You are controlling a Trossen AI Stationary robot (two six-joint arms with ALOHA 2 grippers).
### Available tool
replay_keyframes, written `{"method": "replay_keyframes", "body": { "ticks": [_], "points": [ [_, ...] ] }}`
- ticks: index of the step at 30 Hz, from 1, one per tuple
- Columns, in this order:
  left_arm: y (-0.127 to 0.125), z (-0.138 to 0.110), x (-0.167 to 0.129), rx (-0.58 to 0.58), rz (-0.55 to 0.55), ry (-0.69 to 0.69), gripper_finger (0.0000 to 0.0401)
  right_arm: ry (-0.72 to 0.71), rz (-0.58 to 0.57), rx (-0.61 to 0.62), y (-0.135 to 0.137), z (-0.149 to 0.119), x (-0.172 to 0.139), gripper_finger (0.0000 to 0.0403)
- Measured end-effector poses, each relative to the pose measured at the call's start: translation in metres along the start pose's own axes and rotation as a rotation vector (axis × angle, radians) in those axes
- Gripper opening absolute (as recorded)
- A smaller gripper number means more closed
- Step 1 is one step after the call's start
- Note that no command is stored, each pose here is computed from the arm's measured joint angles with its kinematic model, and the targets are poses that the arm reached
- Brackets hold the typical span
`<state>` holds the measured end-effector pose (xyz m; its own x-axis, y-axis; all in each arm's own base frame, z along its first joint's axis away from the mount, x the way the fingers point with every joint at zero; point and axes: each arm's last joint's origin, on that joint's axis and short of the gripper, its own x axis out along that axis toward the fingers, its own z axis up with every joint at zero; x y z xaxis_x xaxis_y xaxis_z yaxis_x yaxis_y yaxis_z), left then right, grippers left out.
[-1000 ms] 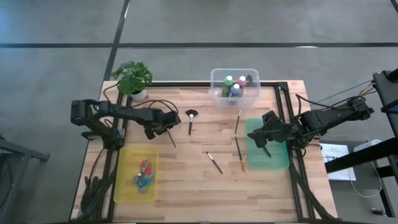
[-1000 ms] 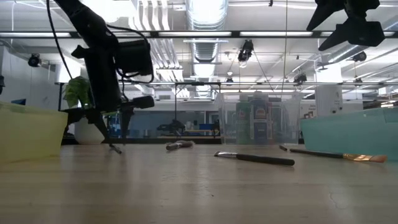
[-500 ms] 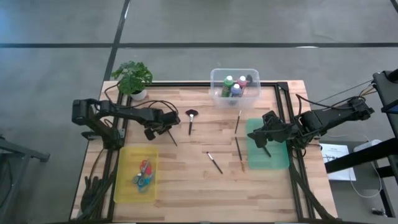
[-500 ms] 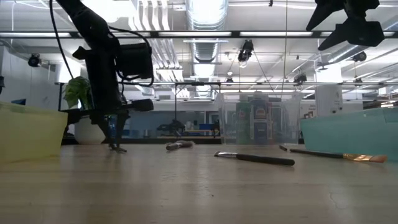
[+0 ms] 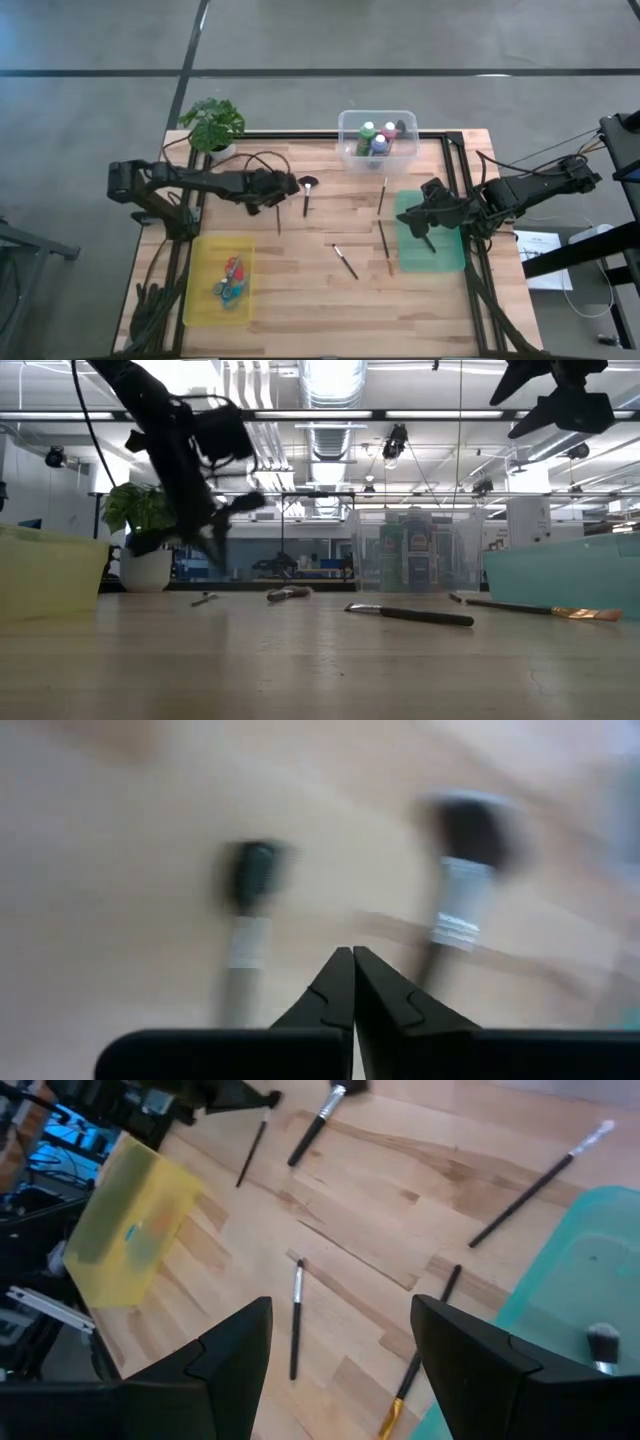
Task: Pick & Place Paint Supplies
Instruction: Put the black eyebrow and eyelash brush into the green bin
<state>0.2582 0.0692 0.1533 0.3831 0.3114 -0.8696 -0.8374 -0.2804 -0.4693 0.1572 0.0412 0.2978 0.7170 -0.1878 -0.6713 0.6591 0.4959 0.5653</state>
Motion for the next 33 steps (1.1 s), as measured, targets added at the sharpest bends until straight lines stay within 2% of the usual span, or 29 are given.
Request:
{"method": "replay_keyframes", "body": {
  "ticks": [4, 6, 8, 10, 14, 16, 19, 22, 26, 29, 33],
  "points": [
    [-0.022, -0.006, -0.009, 0.121, -0.239, 0.009, 0.0001, -0.024, 0.042, -0.03, 0.005, 0.002, 0.0, 0.0237],
    [-0.027, -0.009, -0.014, 0.129, -0.298, 0.018, 0.0001, -0.038, 0.057, -0.034, 0.006, 0.002, 0.0, 0.0237],
    [-0.023, -0.011, -0.014, 0.11, -0.257, 0.024, 0.0001, -0.043, 0.066, -0.031, 0.007, 0.003, 0.0, 0.0237],
    [-0.019, -0.012, -0.012, 0.152, -0.208, 0.015, 0.0001, -0.043, 0.067, -0.025, 0.007, 0.003, 0.0, 0.0237],
    [-0.013, -0.012, -0.012, 0.37, -0.148, 0.009, 0.001, -0.046, 0.076, -0.02, 0.008, 0.003, 0.0, 0.0237],
    [-0.012, -0.011, -0.014, 0.49, -0.111, 0.024, 0.0028, -0.048, 0.081, -0.017, 0.009, 0.003, 0.0, 0.0237],
    [-0.014, -0.006, -0.021, 0.591, -0.02, 0.036, 0.0065, -0.048, 0.08, -0.016, 0.009, 0.003, 0.0, 0.0237],
    [-0.014, 0.008, -0.023, 0.579, 0.071, 0.05, 0.0104, -0.048, 0.08, -0.017, 0.009, 0.003, 0.0, 0.0237],
    [-0.011, 0.035, -0.011, 0.477, 0.088, 0.174, 0.0142, -0.048, 0.08, -0.019, 0.009, 0.003, 0.0, 0.0237],
    [-0.007, 0.052, -0.002, 0.458, 0.096, 0.215, 0.0155, -0.048, 0.08, -0.019, 0.009, 0.003, 0.0, 0.0237],
    [-0.007, 0.064, 0.004, 0.489, 0.067, 0.254, 0.0158, -0.046, 0.083, -0.009, 0.009, 0.003, 0.0, 0.0237]
  ]
}}
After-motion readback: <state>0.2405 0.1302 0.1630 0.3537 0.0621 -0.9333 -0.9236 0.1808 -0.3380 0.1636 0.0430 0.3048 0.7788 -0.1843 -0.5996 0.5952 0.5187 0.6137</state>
